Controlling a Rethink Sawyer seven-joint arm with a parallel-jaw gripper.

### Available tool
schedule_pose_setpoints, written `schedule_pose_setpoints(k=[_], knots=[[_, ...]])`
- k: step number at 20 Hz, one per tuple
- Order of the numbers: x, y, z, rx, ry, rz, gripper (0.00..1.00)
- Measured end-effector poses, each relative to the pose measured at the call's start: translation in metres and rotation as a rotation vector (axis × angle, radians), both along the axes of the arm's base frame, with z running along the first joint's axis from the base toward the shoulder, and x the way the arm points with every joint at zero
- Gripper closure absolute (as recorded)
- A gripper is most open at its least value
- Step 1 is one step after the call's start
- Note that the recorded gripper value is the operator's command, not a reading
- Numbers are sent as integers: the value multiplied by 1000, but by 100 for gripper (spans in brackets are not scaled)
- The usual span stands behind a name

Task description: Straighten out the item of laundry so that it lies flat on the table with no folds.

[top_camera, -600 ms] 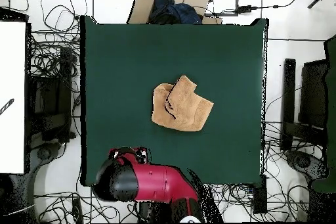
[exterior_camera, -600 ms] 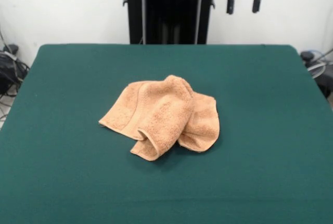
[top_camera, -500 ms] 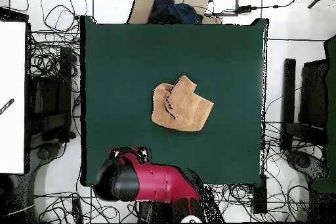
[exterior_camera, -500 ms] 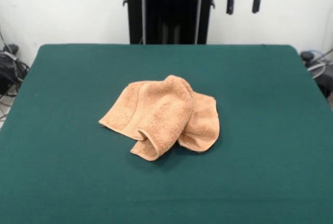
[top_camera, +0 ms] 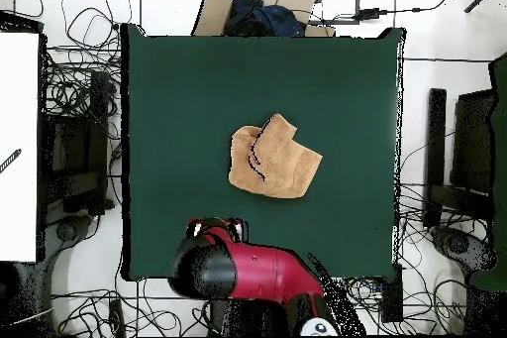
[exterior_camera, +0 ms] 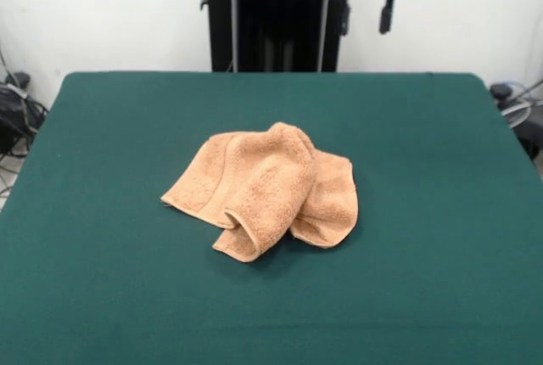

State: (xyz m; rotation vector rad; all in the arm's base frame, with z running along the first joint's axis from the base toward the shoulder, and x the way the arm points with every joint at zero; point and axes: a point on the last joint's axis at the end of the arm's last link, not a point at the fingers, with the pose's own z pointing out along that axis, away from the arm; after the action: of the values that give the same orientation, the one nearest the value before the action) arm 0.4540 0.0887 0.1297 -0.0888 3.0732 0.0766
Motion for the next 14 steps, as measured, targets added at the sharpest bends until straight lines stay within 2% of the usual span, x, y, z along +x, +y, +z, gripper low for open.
schedule_pose_setpoints(k=[8, 14], knots=[[-3, -33, -11, 4, 15, -3, 0], [-8, -50, -18, 12, 22, 21, 0]])
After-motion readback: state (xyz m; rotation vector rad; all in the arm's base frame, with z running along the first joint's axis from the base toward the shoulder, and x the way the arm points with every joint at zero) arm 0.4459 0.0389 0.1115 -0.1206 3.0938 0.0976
